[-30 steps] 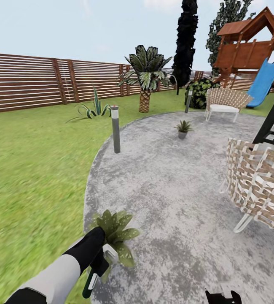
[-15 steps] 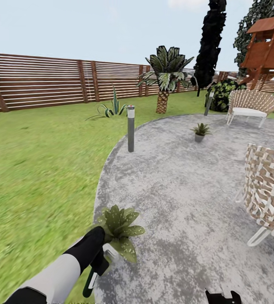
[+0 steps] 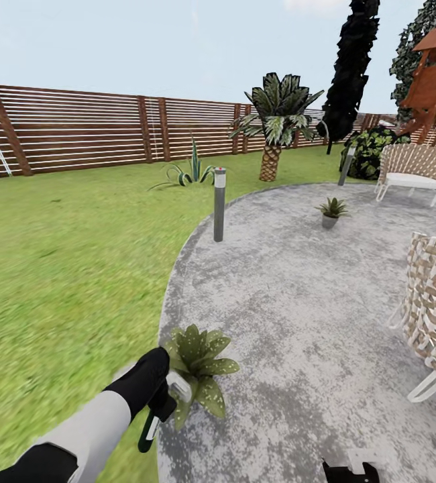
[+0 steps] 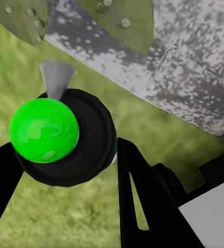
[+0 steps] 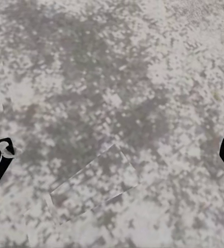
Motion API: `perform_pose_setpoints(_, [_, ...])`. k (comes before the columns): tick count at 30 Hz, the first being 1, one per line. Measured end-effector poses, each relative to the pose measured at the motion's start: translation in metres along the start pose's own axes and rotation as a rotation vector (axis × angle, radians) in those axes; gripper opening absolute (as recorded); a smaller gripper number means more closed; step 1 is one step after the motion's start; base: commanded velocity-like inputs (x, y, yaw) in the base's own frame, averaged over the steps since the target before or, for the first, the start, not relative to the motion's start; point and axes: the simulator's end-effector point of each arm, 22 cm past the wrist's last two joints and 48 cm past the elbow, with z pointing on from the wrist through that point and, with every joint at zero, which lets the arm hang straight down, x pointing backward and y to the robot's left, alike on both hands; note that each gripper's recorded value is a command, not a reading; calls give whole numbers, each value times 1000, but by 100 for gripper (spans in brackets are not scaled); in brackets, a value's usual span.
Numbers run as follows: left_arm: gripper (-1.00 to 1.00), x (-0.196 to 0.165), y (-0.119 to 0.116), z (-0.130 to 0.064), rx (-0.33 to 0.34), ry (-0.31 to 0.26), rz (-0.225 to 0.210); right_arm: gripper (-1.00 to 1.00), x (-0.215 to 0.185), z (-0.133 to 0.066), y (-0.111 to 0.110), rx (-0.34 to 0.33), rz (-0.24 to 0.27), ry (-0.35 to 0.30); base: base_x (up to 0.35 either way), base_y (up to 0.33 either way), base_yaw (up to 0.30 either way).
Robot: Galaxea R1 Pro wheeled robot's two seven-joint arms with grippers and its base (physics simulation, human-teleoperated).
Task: Pick up the pesticide atomizer in the garden and spray insectifuge to fully cover both potted plants in the garden.
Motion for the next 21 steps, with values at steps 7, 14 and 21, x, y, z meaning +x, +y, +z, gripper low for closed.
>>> perform_pose_setpoints(7, [-100, 1, 12, -4, -15, -5, -3, 100, 1, 1, 13, -18, 6, 2, -194, 0, 0])
perform_pose_setpoints(14, [-100, -2, 10, -8, -1, 2, 10, 100, 0, 1, 12, -14, 8, 0, -124, 0, 0])
perform_pose_setpoints(21, [-100, -28, 11, -77, 94, 88, 157, 100, 0, 0, 12, -12, 8, 0, -1, 0, 0])
